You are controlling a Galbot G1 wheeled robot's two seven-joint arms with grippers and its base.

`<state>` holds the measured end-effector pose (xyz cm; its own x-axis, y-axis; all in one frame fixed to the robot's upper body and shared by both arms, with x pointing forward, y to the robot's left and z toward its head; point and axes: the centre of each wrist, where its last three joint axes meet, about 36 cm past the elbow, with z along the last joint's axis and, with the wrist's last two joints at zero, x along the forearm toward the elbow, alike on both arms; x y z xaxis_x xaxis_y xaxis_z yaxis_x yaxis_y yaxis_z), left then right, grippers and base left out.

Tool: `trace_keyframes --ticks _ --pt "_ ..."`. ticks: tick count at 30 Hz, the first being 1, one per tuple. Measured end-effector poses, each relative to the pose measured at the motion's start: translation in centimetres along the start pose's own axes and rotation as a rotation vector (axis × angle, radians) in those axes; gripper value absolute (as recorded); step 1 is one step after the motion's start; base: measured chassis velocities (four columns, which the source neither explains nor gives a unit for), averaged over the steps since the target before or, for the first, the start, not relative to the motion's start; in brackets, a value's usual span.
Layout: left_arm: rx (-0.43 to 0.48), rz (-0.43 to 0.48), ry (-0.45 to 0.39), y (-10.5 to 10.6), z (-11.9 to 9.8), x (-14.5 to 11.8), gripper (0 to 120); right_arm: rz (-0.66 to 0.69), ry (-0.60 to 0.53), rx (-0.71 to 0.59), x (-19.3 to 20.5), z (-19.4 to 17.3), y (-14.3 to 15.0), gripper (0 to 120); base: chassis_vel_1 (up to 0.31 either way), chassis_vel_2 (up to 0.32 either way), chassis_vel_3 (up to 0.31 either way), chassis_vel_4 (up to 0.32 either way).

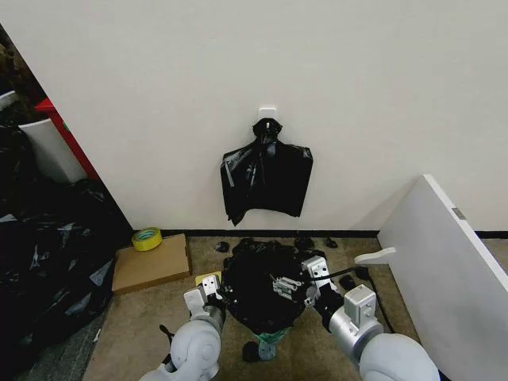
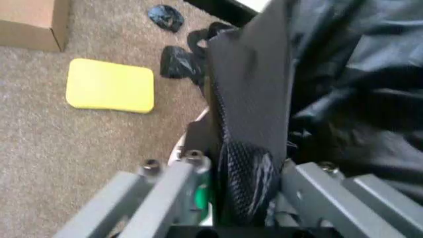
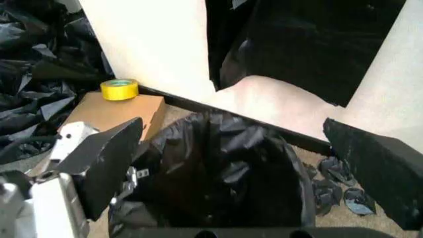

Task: Place the garbage bag over the trash bin.

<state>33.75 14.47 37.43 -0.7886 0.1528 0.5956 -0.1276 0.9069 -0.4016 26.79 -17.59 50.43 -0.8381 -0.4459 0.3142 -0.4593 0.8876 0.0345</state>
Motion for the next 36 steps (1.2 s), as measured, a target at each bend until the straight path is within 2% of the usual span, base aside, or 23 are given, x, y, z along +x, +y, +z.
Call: trace_keyframes --ticks 2,4,8,10,14,16,18,20,21,23,30,34,36 --pt "0.002 -0.001 -0.004 0.1 -0.2 0.1 23 0.003 0.001 -0.001 -0.1 0.1 0.0 100 0.0 0.0 0.0 0.0" --pt "0.001 0.0 -0.01 0.3 -0.4 0.2 36 0.012 0.002 -0.009 -0.1 0.2 0.1 100 0.0 0.0 0.0 0.0" --pt "-0.001 0.015 -0.015 0.4 -0.6 0.4 44 0.015 0.008 -0.018 0.0 0.4 0.4 100 0.0 0.0 0.0 0.0" --pt "-0.012 0.03 -0.023 0.4 -0.7 1.2 57 0.018 0.009 -0.021 0.1 0.7 0.5 100 0.0 0.0 0.0 0.0" --pt "-0.029 0.029 -0.031 0.7 -0.7 1.7 67 0.021 0.006 -0.026 0.1 0.8 0.5 100 0.0 0.0 0.0 0.0" --pt "-0.048 0.035 -0.04 1.1 -1.0 2.4 79 0.026 -0.001 -0.035 -0.1 0.9 0.5 100 0.0 0.0 0.0 0.0" --pt "-0.056 0.038 -0.037 1.3 -1.0 2.8 86 0.031 -0.005 -0.037 -0.1 1.0 0.5 100 0.0 0.0 0.0 0.0" --pt "-0.056 0.038 -0.037 1.3 -1.0 2.8 86 0.031 -0.005 -0.037 -0.1 1.0 0.5 100 0.0 0.0 0.0 0.0" --pt "-0.061 0.04 -0.036 1.4 -1.1 3.3 94 0.036 -0.009 -0.041 -0.1 1.2 0.6 100 0.0 0.0 0.0 0.0" --pt "-0.067 0.044 -0.037 1.5 -0.9 3.7 99 0.04 -0.009 -0.04 0.0 1.4 0.8 100 0.0 0.0 0.0 0.0" --pt "-0.103 0.075 -0.052 1.6 -0.3 5.5 100 0.057 -0.024 -0.035 0.4 1.9 0.9 100 0.0 0.0 0.0 0.0" --pt "-0.147 0.093 -0.104 1.9 0.3 6.5 100 0.066 -0.056 -0.048 0.5 1.9 1.0 100 0.0 0.0 0.0 0.0" --pt "-0.195 0.114 -0.184 2.1 1.0 7.0 100 0.084 -0.105 -0.066 0.5 2.0 1.0 100 0.0 0.0 0.0 0.0"
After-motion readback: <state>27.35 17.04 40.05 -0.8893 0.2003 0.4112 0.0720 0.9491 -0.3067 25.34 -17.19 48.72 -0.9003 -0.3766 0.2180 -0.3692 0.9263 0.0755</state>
